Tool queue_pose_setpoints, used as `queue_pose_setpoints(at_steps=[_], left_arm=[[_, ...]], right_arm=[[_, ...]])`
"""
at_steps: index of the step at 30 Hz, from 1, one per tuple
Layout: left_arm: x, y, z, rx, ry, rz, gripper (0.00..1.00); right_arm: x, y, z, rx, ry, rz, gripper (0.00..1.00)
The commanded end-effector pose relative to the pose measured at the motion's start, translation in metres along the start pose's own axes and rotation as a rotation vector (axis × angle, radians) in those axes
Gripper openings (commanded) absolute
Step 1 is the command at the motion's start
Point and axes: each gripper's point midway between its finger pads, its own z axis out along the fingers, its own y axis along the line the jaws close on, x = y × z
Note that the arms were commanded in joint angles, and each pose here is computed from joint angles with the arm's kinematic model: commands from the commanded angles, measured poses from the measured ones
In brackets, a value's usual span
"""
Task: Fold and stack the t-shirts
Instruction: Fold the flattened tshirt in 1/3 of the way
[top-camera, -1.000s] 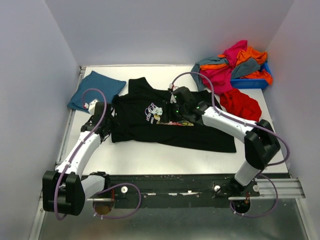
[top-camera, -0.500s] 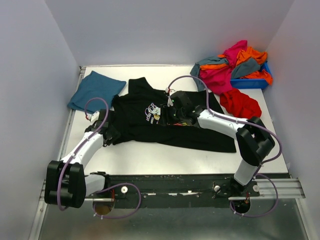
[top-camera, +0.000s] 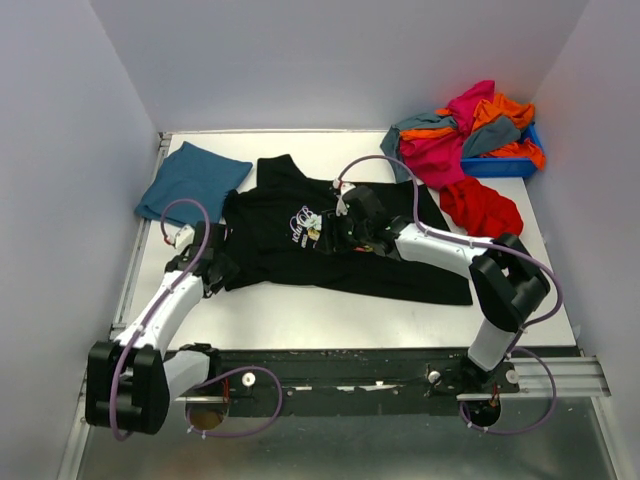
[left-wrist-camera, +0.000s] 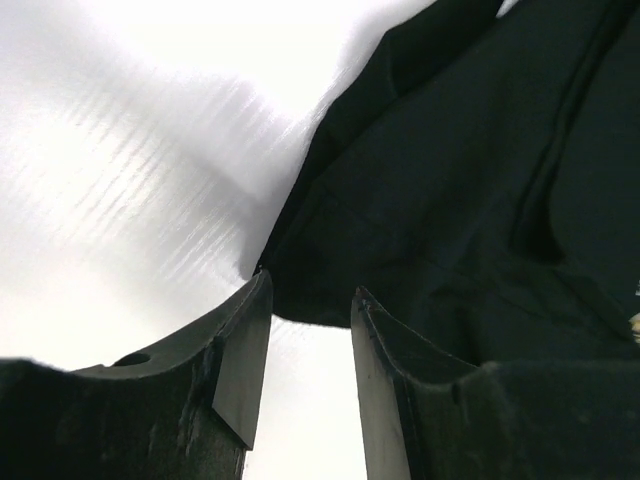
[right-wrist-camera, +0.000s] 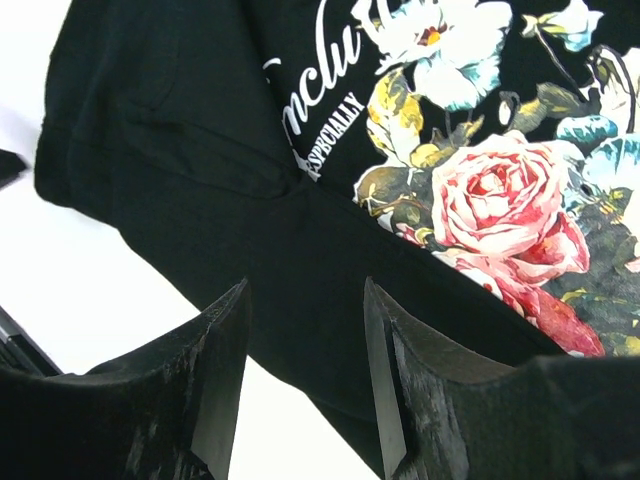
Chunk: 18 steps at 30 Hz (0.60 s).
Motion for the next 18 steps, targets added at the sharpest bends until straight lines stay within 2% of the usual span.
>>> queue_pose_setpoints(at_steps=[1,4,7,12,18], left_arm=[[-0.034,-0.001,-0.037,0.006,-0.131,-0.07,0.48],[-0.031,0.013,-0.043,-0.044,-0.138,-0.151,0.45],[-0.013,0.03,-0.041,-0.116,-0.093,-0.289,0.45],[0.011,0.033,-0.027,-0.097,-0.03,-0.425,0.45],[0.016,0.022,-0.014,-0.022,-0.018,-0.493,0.54]], right_arm=[[0.003,-0.012,0.005,0.052,-0.022,0.02,0.56],[0.004,-0.013,0.006,0.061,-0.022,0.03,0.56],[0.004,-0.013,0.005,0.06,-0.028,0.041,0.56],[0.002,-0.015,0.002,0.074,-0.045,0.048,0.56],[0.001,-0.019,-0.002,0.095,-0.06,0.048,0.56]])
